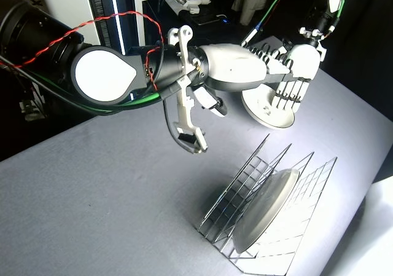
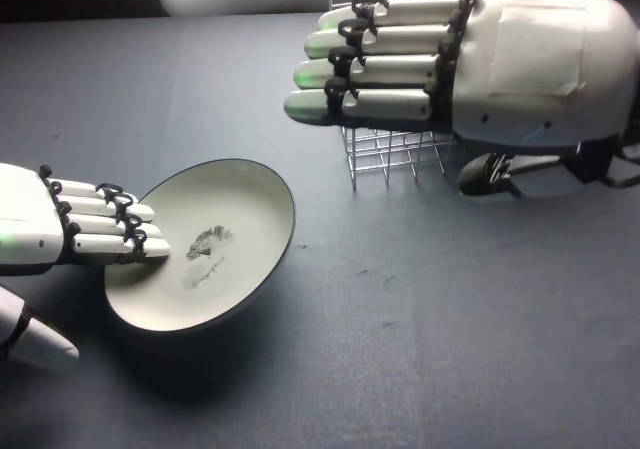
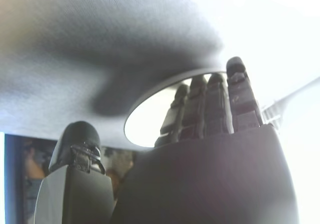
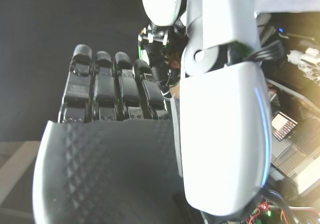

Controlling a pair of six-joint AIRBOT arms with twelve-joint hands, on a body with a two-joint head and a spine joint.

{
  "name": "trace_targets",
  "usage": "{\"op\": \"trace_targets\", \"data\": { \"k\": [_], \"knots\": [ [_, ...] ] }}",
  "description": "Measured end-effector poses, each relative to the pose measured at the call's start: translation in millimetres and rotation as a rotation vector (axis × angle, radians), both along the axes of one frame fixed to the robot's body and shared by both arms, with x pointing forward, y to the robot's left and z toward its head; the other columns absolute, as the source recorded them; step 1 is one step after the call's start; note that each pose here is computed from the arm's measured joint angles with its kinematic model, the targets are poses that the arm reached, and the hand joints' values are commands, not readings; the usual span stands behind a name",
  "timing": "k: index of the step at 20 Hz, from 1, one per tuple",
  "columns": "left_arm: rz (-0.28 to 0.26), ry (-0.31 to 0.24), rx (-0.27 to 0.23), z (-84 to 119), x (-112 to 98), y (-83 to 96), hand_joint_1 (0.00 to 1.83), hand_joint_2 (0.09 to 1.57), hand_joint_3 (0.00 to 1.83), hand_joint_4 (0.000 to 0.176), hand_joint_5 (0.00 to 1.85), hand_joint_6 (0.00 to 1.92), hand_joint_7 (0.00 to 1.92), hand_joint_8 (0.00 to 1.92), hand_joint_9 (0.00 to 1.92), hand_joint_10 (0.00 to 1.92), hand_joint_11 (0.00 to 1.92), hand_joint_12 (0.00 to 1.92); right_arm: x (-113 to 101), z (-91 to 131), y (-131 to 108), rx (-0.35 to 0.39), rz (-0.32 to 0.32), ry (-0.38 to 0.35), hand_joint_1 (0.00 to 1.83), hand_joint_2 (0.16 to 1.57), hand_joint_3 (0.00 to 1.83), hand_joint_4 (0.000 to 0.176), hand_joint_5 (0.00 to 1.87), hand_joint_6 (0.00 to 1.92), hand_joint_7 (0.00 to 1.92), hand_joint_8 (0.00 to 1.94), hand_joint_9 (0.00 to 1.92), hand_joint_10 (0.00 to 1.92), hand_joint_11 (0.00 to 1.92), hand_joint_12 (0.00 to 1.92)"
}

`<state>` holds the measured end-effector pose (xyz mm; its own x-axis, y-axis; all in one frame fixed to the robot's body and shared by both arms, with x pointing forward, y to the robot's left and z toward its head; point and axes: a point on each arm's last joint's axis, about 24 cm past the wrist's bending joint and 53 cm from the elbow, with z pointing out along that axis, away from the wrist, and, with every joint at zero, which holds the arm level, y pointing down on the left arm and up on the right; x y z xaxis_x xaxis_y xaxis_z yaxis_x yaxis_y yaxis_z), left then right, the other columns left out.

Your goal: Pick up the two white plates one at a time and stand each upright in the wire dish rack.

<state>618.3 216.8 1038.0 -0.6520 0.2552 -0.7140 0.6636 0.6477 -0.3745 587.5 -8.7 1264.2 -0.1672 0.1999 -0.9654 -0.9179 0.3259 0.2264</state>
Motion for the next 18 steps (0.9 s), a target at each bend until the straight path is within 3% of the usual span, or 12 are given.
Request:
{"op": "trace_targets", "data": {
  "k": [9, 15, 18],
  "knots": [
    [0.084, 0.113, -0.069, -12, -8, 6.4, 0.0, 1.14, 0.0, 0.0, 0.0, 0.0, 0.0, 0.0, 0.0, 0.0, 0.0, 0.0, -7, -24, 15, -0.038, 0.018, 0.047, 1.31, 0.88, 0.0, 0.0, 0.02, 0.01, 0.0, 0.0, 0.0, 0.0, 0.05, 0.03],
    [0.088, 0.118, -0.071, -13, -9, 7.4, 0.0, 1.14, 0.0, 0.0, 0.0, 0.0, 0.0, 0.0, 0.0, 0.0, 0.0, 0.0, -11, -32, 33, -0.047, 0.037, 0.07, 1.36, 0.92, 0.01, 0.0, 0.02, 0.0, 0.0, 0.0, 0.0, 0.0, 0.01, 0.03],
    [0.085, 0.119, -0.073, -13, -9, 6.4, 0.0, 1.15, 0.0, 0.0, 0.02, 0.01, 0.0, 0.0, 0.0, 0.0, 0.0, 0.0, -12, -41, 48, -0.062, 0.047, 0.089, 1.38, 0.91, 0.0, 0.0, 0.02, 0.0, 0.0, 0.0, 0.0, 0.0, 0.0, 0.22]
  ]
}}
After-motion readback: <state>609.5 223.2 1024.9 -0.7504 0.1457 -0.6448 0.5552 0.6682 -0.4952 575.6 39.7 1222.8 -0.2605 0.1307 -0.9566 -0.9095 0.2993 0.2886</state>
